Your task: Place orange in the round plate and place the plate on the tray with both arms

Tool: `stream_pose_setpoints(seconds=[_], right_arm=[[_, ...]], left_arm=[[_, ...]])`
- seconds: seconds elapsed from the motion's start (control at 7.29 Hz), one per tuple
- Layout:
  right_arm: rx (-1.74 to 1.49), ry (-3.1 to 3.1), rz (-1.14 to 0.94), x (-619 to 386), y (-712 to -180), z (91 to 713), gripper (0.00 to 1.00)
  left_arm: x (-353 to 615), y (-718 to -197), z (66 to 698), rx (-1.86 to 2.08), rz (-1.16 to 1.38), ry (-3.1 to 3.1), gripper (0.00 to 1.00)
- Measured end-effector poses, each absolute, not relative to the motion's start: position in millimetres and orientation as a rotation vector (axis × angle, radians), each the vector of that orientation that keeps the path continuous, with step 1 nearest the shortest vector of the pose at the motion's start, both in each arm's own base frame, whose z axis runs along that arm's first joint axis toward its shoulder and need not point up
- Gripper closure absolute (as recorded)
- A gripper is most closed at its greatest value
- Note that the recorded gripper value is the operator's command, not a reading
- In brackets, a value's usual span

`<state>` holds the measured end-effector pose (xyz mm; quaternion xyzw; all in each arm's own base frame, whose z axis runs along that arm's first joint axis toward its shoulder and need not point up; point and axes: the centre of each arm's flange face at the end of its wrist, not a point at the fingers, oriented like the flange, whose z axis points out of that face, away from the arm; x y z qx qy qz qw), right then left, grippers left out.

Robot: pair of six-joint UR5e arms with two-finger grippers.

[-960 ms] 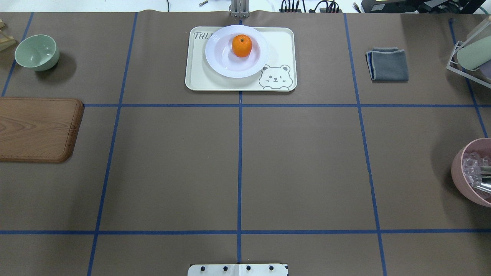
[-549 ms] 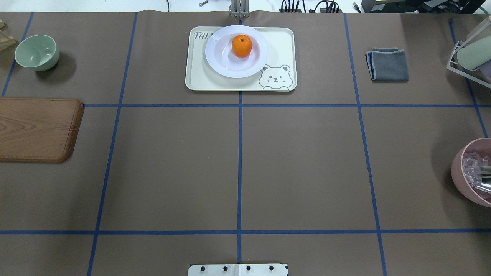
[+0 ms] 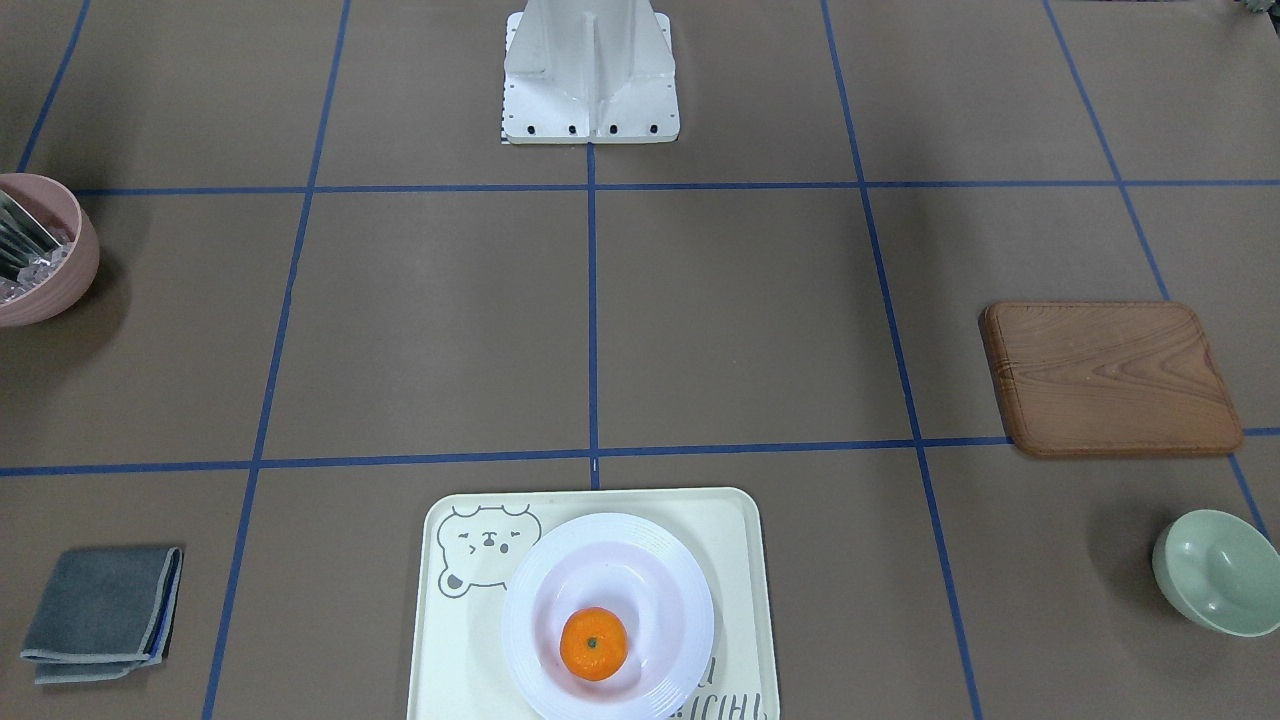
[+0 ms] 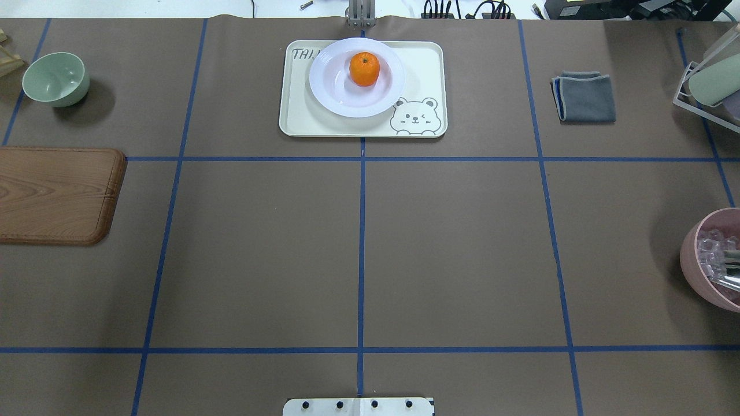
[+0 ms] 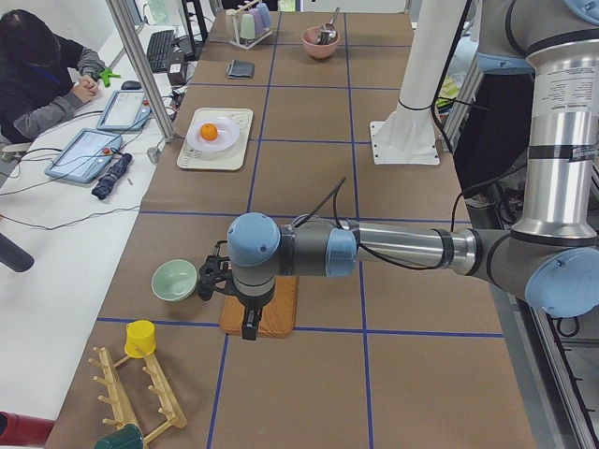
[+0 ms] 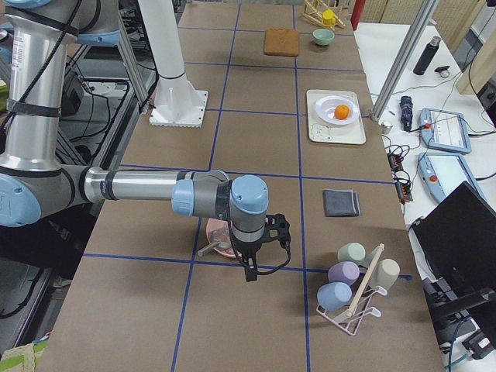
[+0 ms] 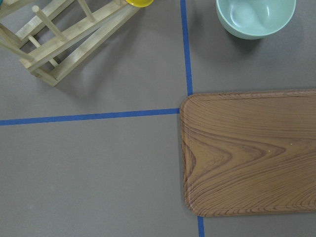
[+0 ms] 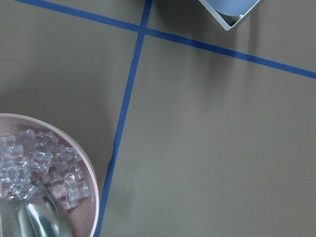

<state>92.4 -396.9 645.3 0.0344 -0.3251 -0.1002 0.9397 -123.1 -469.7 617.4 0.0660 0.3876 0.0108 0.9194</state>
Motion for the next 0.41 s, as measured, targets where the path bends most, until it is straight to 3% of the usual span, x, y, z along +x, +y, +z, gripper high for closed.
stream_pose_setpoints(seconds=[0.41], right_arm=[[0.082, -0.675, -0.209, 91.4, -397.2, 640.2, 0.0]], left_arm=[[-123.4, -469.1, 619.3, 0.133, 0.021, 0.797, 0.02]])
